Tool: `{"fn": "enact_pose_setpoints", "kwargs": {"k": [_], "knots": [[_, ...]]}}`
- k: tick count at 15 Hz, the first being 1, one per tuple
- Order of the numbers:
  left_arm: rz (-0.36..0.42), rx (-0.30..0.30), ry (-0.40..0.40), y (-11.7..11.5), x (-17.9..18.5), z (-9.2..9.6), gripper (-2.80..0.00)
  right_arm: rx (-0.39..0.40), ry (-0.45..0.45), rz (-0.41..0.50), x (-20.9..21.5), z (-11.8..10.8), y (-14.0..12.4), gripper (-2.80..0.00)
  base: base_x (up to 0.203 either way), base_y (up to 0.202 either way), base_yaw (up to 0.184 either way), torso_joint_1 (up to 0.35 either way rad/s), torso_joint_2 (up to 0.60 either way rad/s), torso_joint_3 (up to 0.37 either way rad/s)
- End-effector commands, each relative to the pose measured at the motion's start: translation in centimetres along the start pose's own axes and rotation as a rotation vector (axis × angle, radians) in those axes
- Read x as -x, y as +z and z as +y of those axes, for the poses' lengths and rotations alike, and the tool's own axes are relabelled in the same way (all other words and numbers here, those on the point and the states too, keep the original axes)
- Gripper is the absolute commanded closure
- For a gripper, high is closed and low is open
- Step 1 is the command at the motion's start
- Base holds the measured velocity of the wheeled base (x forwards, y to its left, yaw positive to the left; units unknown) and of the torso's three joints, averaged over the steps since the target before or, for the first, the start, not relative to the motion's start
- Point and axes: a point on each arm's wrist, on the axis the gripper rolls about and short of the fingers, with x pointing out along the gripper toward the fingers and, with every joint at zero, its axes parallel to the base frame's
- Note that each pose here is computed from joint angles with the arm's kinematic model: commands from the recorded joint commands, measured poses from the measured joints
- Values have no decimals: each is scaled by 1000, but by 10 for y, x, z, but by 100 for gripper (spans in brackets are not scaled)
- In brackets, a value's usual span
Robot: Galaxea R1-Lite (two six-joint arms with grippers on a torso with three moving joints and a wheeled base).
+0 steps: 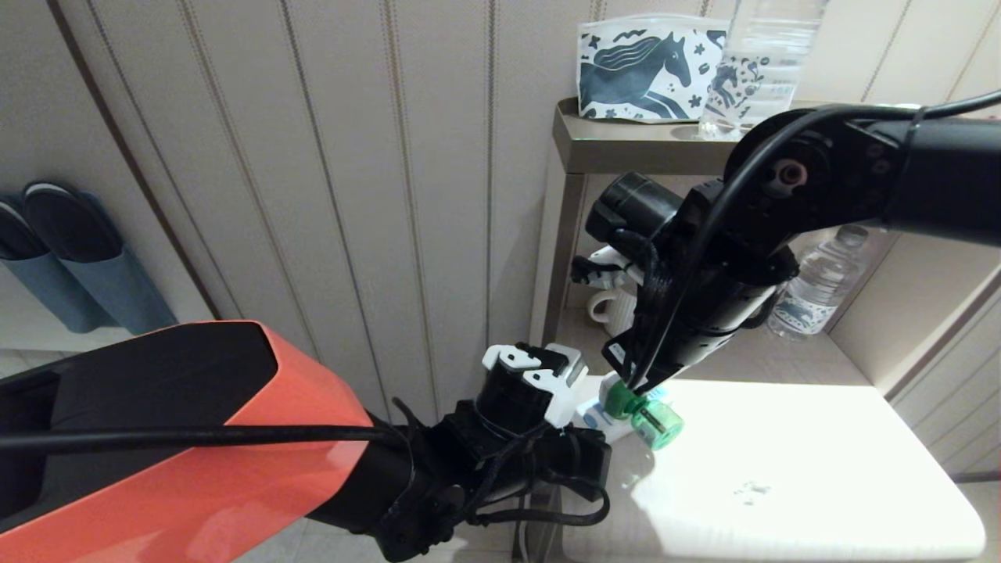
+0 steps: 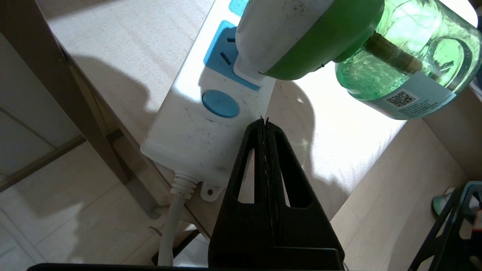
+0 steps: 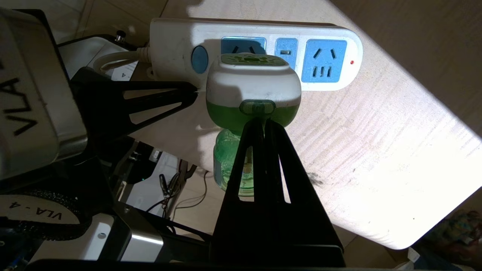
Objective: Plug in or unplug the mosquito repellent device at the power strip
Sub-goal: Hold the socket with your left hand and unplug it with your right hand
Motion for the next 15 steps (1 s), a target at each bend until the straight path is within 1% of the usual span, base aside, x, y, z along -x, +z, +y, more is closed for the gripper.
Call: {"fn": "enact_pose_setpoints", "kwargs": {"k": [1, 2, 13, 14, 15], "knots": [[-10, 3, 0, 2, 0, 1, 0, -2, -1, -8, 4, -1, 0, 0, 0, 0, 0, 0, 0, 0], [-12, 6, 6, 3, 1, 3, 0, -3, -1, -8, 4, -1, 0, 0, 0, 0, 0, 0, 0, 0], [-25, 10, 5, 7, 4, 3, 0, -9, 1, -31, 15, -4, -3, 0, 0, 0, 0, 0, 0, 0], [-28, 10, 4, 8, 5, 3, 0, -7, -2, -19, 17, -4, -7, -280, 0, 0, 0, 0, 0, 0], [-28, 10, 4, 8, 5, 3, 0, -2, -4, -9, 20, -5, -9, -280, 0, 0, 0, 0, 0, 0]]}}
